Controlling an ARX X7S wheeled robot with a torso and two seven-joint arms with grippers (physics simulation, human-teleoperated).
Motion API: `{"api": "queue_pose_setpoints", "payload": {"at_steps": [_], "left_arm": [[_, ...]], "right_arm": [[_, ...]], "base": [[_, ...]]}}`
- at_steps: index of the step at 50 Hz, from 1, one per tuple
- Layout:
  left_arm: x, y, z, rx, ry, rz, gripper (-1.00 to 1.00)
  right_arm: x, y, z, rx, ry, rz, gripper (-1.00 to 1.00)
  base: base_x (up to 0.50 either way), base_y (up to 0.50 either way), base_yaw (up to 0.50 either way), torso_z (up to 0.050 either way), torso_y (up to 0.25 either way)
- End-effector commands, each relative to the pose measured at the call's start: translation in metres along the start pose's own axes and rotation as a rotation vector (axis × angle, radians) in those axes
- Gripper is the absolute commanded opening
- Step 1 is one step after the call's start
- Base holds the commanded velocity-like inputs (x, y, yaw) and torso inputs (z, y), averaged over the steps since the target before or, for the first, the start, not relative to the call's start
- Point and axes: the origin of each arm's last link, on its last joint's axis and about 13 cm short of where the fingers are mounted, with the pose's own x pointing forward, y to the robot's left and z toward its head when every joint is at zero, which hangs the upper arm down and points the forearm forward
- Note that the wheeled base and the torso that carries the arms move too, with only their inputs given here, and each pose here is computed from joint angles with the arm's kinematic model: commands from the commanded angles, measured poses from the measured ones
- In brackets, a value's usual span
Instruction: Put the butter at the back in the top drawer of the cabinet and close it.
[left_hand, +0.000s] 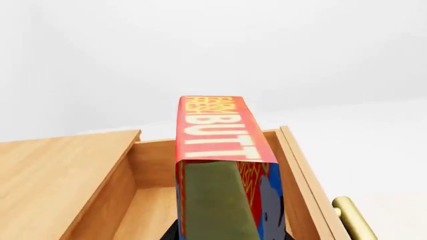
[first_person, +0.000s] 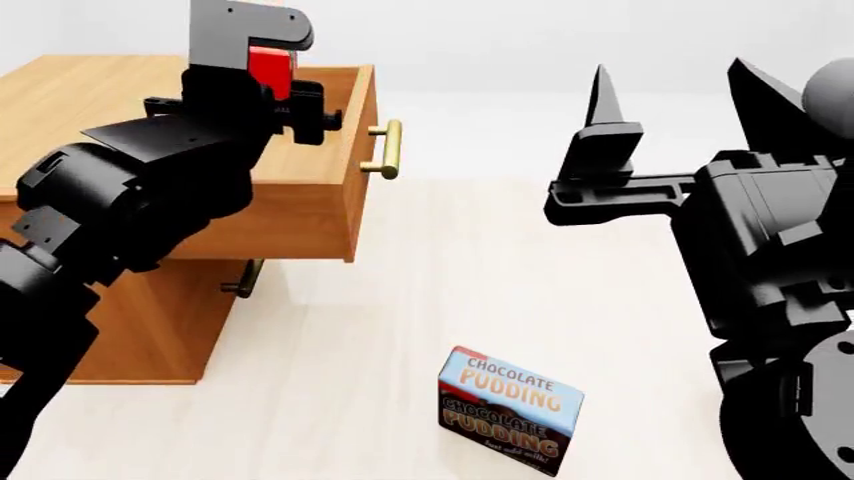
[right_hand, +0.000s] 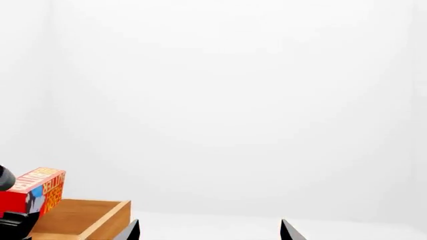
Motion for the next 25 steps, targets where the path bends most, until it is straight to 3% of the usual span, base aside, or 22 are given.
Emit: {"api": "queue_pose_setpoints", "payload": {"at_steps": [1, 25], "left_arm": [[0.001, 0.001, 0.012, -0.014, -0.018, 0.002, -1.00], [0.018, -0.004, 0.008, 0.062, 0.004, 0.079, -1.00]], "right_arm": [[0.000, 0.002, -0.001, -0.001, 0.001, 0.006, 1.00], [-0.001, 0.002, -0.002, -0.008, 0.004, 0.013, 1.00]], "base": [[0.00, 0.00, 0.00, 0.000, 0.000], [0.00, 0.00, 0.00, 0.000, 0.002]]}}
